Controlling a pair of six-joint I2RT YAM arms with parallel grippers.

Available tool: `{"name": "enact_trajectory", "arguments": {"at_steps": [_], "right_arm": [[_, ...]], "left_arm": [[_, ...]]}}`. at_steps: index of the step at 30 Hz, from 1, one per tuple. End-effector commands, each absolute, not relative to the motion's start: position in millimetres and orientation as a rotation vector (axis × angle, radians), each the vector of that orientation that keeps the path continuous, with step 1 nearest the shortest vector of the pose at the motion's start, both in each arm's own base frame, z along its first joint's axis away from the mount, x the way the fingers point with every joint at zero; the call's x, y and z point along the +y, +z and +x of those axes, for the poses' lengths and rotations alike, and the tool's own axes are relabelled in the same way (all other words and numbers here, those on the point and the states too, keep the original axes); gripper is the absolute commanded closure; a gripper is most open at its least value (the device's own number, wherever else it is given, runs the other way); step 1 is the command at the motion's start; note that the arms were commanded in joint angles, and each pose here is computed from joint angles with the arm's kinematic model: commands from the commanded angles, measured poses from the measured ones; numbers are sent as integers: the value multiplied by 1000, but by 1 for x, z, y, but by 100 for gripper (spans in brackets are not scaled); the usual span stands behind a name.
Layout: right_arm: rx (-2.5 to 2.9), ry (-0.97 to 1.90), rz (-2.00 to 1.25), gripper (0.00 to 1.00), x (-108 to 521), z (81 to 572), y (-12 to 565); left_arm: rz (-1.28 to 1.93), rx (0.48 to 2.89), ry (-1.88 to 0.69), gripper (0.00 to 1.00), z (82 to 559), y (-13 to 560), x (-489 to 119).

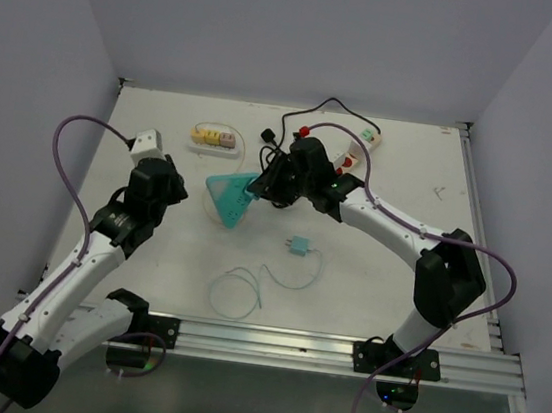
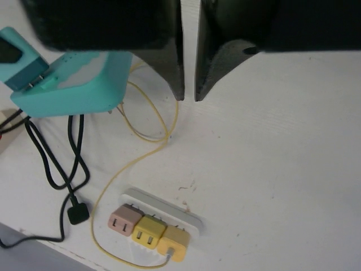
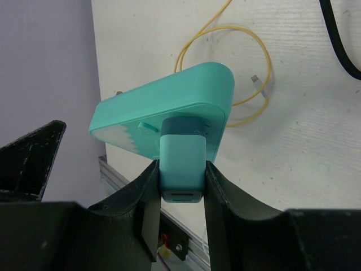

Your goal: Pull the plug off the socket

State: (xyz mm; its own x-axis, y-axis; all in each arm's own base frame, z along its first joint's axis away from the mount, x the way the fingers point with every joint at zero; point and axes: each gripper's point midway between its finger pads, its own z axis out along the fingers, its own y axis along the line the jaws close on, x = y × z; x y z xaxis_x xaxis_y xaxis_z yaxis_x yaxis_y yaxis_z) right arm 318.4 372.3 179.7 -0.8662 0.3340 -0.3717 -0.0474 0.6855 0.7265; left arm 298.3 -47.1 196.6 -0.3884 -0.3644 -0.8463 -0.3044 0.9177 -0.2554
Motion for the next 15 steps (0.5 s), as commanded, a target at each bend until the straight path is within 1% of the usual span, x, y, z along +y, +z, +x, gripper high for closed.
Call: {"name": "enact_trajectory", "arguments": {"at_steps": [1,2,3,4,5,6,9,12,15], "right_arm": [[2347,1171,105,100,379,312,212],[2348,1175,89,100,378,312,211],[2346,1162,67,100,374,315,208],[2356,1180,40,100,374,313,206],[2354,1183,15,100,373,313,205],[2348,1173,-31,100,369,315,203],[2328,1188,-163,100,368,312,205],[2304,1181,-304,100,367,308,208],[2272,1184,-425,100,366,302,212]], "left_arm": [[-298,1874,-309,61,307,229,-82],[-262,1866,-334,49,307,230,-88],[-182,1875,-373,30,304,231,-98],[-139,1882,-388,23,304,230,-103],[-99,1889,-404,18,303,229,-108],[-32,1896,-427,10,302,230,-115],[81,1919,-456,1,300,227,-127],[210,1944,-508,0,299,227,-143],[309,2011,-572,0,295,213,-158]]}}
